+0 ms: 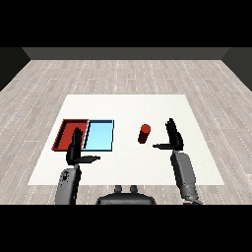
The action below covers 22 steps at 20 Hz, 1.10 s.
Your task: Pick the red can and put it in the red box
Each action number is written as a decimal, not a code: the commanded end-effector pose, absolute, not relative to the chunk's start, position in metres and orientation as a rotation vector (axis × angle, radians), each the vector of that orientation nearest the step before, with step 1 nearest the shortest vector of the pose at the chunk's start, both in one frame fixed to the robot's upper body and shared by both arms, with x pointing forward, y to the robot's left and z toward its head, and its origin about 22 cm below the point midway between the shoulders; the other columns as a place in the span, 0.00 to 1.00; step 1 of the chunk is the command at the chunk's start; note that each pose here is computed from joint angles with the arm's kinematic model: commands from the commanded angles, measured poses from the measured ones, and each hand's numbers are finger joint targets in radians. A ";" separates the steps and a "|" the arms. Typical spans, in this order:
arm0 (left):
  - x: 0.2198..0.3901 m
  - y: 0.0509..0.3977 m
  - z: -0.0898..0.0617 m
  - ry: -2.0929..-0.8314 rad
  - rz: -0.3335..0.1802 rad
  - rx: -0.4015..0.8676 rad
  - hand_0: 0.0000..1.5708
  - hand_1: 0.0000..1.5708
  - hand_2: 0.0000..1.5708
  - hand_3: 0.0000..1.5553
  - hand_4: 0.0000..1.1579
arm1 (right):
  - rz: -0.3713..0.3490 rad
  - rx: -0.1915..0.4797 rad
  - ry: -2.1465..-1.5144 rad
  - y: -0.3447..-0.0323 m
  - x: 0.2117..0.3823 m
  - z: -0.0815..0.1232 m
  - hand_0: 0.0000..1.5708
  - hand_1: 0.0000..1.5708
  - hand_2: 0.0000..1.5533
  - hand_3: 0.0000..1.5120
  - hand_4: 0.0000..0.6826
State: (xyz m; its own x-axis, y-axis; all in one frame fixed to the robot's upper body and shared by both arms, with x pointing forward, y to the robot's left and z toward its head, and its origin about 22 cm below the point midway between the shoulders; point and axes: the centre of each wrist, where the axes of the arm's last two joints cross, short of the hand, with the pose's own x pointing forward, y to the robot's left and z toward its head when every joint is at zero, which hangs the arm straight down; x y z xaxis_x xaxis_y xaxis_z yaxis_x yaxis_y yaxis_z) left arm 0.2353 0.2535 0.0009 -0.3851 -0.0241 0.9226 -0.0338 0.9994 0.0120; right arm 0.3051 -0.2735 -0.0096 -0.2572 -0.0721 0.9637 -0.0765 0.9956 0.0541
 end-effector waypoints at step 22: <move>0.232 0.245 0.028 -1.971 0.072 0.013 0.00 0.00 0.00 0.00 0.00 | -0.079 0.253 -1.732 -0.205 0.334 -0.044 0.00 0.00 0.00 0.00 0.00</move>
